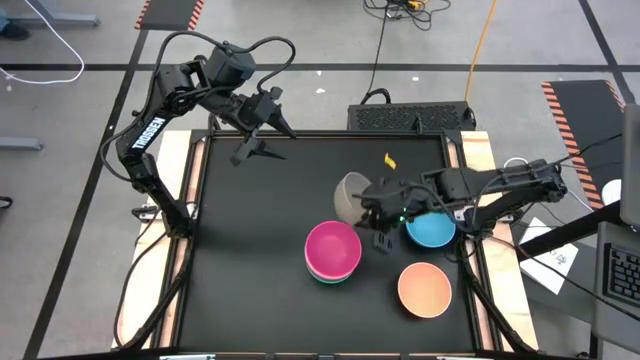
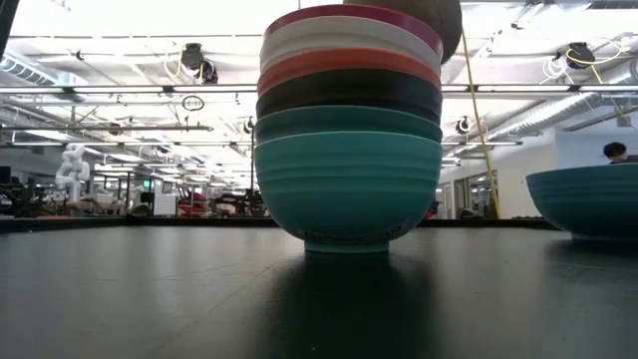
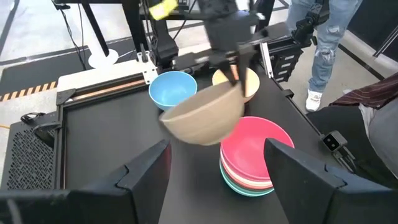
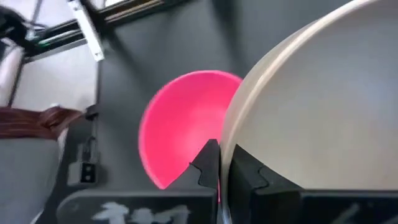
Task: Nest bowls inside each other
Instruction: Stack the gray bowl on the pink bowl
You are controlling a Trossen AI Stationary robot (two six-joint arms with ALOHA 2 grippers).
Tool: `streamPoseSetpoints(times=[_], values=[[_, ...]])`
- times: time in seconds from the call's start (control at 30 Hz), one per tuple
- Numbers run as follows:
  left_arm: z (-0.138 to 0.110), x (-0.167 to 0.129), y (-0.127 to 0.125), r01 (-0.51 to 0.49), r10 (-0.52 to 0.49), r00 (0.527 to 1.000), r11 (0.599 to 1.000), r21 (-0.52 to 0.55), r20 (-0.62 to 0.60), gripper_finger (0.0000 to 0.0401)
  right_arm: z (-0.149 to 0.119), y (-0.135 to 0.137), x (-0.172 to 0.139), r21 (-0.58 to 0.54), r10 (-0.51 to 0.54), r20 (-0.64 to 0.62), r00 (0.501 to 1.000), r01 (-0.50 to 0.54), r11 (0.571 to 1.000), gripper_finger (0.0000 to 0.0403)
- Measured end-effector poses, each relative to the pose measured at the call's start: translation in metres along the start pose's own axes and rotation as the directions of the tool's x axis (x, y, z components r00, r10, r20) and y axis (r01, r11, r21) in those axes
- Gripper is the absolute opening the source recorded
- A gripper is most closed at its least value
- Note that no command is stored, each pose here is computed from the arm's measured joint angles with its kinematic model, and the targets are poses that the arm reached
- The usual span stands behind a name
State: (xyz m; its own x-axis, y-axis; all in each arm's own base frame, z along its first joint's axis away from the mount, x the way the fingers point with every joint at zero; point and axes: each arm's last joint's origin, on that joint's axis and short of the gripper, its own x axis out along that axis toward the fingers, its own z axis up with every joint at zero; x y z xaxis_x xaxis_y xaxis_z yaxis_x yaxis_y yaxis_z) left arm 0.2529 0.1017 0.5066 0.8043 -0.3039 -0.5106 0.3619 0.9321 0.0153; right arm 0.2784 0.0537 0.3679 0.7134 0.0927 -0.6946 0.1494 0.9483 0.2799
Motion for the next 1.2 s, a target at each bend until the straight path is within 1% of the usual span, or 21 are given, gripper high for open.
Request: streamPoseSetpoints(times=[0.17,0.23,0.37,0.47,0.53,0.63,0.7,0.8,0.9,1.07,1.2], values=[[0.000,0.000,0.000,0.000,0.000,1.000,1.000,-0.014,0.001,0.0258,-0.005,0.011,0.010,-0.006,0.019,-0.034,0.999,-0.019,1.000,0.0000],[0.000,0.000,0.000,0.000,0.000,1.000,1.000,-0.014,0.001,0.0257,-0.004,0.016,0.012,-0.021,0.051,-0.019,0.998,-0.052,0.998,0.0000],[0.000,0.000,0.000,0.000,0.001,1.000,1.000,-0.015,0.002,0.0257,0.002,0.029,0.006,-0.075,0.088,-0.001,0.996,-0.088,0.993,0.0000],[0.000,0.000,0.000,-0.001,0.001,1.000,1.000,-0.015,0.003,0.0257,0.007,0.038,0.000,-0.102,0.083,0.000,0.997,-0.083,0.991,0.0000],[0.000,0.000,0.000,-0.001,0.001,1.000,1.000,-0.015,0.003,0.0257,0.011,0.048,0.000,-0.124,0.095,-0.012,0.995,-0.095,0.988,0.0000],[0.001,0.000,0.000,-0.002,0.002,1.000,1.000,-0.014,0.004,0.0258,0.015,0.058,0.003,-0.136,0.083,-0.066,0.994,-0.091,0.987,0.0000],[0.001,0.000,0.000,-0.002,0.002,1.000,1.000,-0.015,0.004,0.0257,0.017,0.062,0.012,-0.122,0.071,-0.127,0.989,-0.086,0.989,0.0000],[0.001,0.000,0.000,-0.001,0.001,1.000,1.000,-0.017,0.005,0.0257,0.020,0.066,0.031,-0.126,0.024,-0.199,0.980,-0.050,0.991,0.0000],[0.001,0.000,0.000,0.003,-0.002,1.000,1.000,-0.018,0.007,0.0257,0.024,0.071,0.048,-0.126,0.022,-0.259,0.966,-0.056,0.990,0.0000],[0.001,0.001,-0.002,0.012,-0.012,1.000,0.999,-0.029,0.008,0.0257,0.020,0.067,0.073,-0.107,-0.046,-0.352,0.935,0.008,0.994,0.0000],[0.003,0.004,-0.005,0.026,-0.026,1.000,0.999,-0.020,0.007,0.0257,0.019,0.063,0.083,-0.089,-0.045,-0.384,0.922,0.011,0.996,0.0000]])
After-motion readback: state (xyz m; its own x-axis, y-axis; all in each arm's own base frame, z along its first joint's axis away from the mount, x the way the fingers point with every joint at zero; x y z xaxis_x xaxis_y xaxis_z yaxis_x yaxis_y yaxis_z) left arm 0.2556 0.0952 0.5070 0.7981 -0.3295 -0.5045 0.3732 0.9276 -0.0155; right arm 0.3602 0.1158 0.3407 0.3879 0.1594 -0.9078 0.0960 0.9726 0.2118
